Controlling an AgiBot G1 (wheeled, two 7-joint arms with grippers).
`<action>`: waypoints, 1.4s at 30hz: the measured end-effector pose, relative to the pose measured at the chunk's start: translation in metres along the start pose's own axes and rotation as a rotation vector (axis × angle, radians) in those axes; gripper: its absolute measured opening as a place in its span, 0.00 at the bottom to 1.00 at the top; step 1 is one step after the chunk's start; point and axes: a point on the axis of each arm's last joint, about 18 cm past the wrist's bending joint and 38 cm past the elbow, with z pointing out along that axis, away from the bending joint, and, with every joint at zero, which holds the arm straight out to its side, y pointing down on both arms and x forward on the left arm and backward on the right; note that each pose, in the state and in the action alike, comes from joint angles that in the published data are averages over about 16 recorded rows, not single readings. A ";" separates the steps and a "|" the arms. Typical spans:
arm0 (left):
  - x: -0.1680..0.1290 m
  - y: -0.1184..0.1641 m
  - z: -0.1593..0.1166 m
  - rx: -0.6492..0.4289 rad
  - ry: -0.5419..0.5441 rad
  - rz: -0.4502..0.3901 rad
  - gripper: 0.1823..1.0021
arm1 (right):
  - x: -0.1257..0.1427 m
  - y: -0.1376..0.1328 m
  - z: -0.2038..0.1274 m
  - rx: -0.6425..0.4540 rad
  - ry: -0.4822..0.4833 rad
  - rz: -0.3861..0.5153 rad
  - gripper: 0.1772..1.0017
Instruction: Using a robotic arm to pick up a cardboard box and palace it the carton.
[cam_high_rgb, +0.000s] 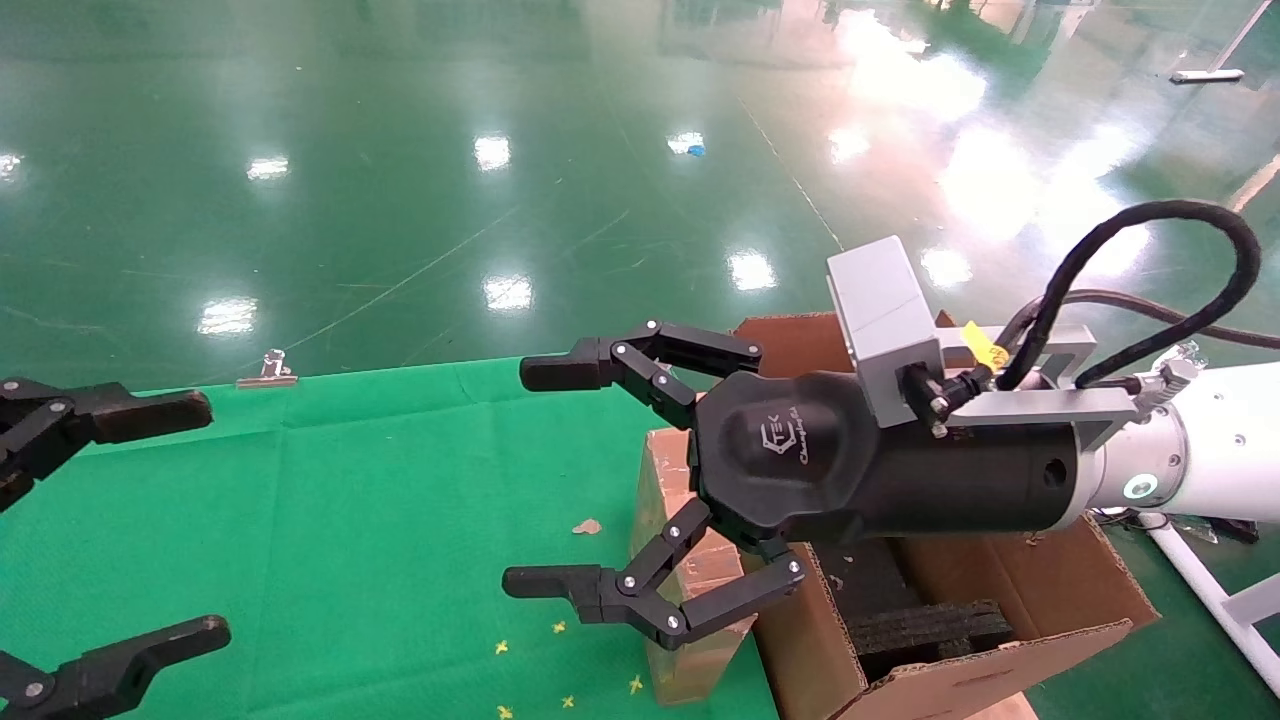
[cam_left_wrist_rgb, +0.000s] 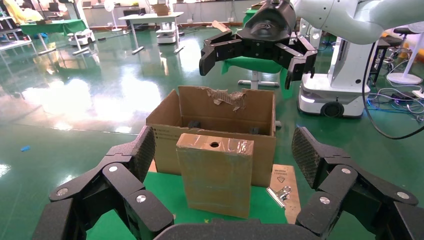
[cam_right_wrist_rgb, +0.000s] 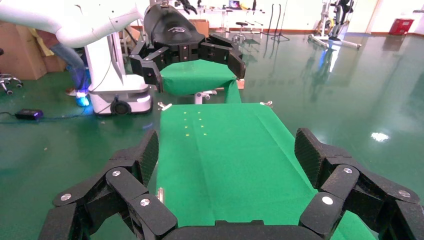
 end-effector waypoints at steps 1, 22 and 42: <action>0.000 0.000 0.000 0.000 0.000 0.000 1.00 | 0.000 0.000 0.000 0.000 0.000 0.000 1.00; 0.000 0.000 0.000 0.000 0.000 0.000 1.00 | 0.003 0.010 0.011 -0.096 -0.016 0.009 1.00; 0.000 0.000 0.000 0.000 0.000 0.000 1.00 | 0.050 0.040 0.096 -0.854 -0.134 -0.092 1.00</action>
